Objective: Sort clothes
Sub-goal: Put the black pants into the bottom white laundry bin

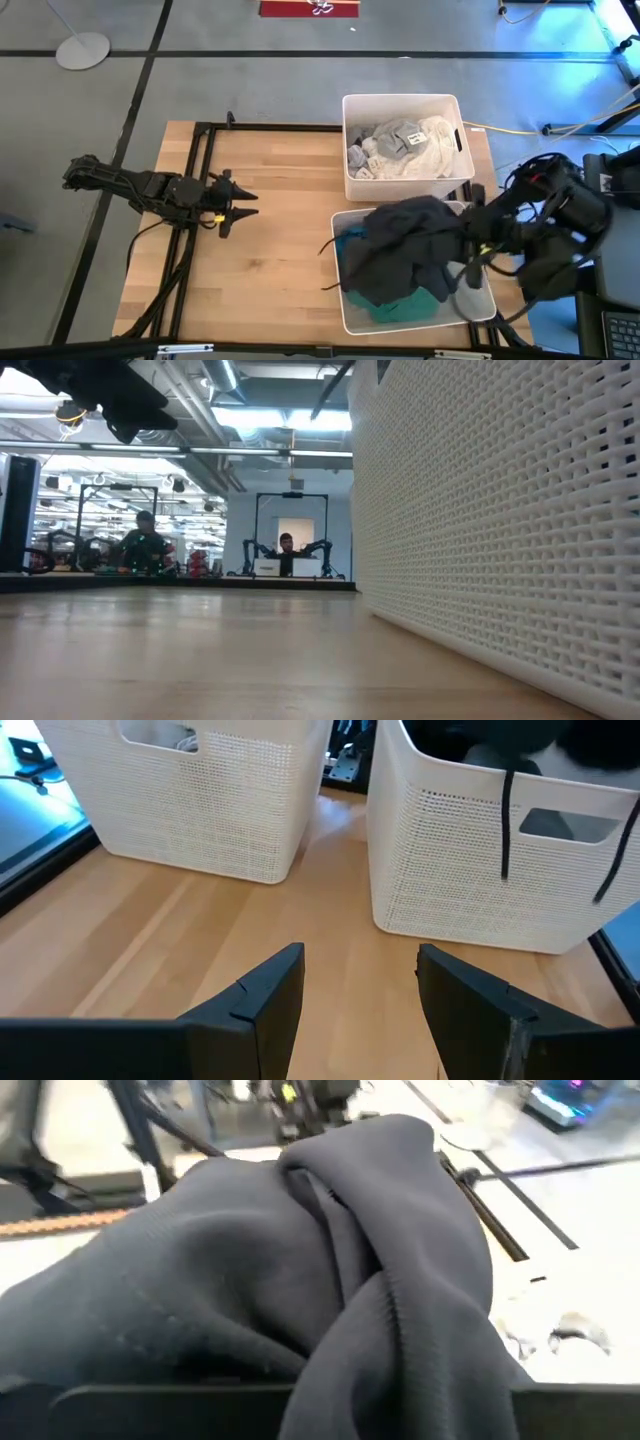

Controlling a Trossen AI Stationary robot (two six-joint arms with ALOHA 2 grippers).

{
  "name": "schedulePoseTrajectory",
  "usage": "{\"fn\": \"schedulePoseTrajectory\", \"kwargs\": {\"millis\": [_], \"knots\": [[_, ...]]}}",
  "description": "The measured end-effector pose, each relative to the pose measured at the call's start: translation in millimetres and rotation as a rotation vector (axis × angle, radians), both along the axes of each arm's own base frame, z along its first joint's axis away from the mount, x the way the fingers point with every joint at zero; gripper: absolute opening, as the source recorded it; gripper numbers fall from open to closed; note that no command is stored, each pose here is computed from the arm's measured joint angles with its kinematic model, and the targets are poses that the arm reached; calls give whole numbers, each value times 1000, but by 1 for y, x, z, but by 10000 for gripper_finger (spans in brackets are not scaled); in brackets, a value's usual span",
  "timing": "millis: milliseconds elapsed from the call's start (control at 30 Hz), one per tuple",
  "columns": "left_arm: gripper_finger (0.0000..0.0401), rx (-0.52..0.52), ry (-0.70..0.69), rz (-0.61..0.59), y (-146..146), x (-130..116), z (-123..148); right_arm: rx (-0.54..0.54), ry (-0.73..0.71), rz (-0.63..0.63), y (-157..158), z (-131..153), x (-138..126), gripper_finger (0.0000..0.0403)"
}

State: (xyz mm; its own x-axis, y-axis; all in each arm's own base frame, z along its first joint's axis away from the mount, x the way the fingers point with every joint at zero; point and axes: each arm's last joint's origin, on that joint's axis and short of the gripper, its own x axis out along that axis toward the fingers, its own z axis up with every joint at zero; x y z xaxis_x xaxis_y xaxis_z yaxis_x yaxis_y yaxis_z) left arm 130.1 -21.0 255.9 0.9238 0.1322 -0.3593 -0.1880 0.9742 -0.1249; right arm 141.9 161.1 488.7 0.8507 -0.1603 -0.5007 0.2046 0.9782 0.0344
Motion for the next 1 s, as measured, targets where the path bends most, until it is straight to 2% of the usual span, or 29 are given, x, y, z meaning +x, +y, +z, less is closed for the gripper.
{"fn": "schedulePoseTrajectory", "kwargs": {"millis": [233,400,567,767,933,1000], "knots": [[182,1,0,4,0,0,0,-98,201,-108,5,-66,26,43],[182,-2,-1,7,0,0,0,-74,372,-208,-1,-120,25,44],[182,0,-2,14,0,0,0,-48,482,-320,-3,-171,19,44],[182,6,-6,30,1,0,0,-42,579,-359,-5,-229,17,50],[182,2,-26,32,1,2,2,-42,619,-391,-14,-259,17,69],[182,3,-22,31,0,2,1,-5,628,-415,-16,-266,19,79]]}}
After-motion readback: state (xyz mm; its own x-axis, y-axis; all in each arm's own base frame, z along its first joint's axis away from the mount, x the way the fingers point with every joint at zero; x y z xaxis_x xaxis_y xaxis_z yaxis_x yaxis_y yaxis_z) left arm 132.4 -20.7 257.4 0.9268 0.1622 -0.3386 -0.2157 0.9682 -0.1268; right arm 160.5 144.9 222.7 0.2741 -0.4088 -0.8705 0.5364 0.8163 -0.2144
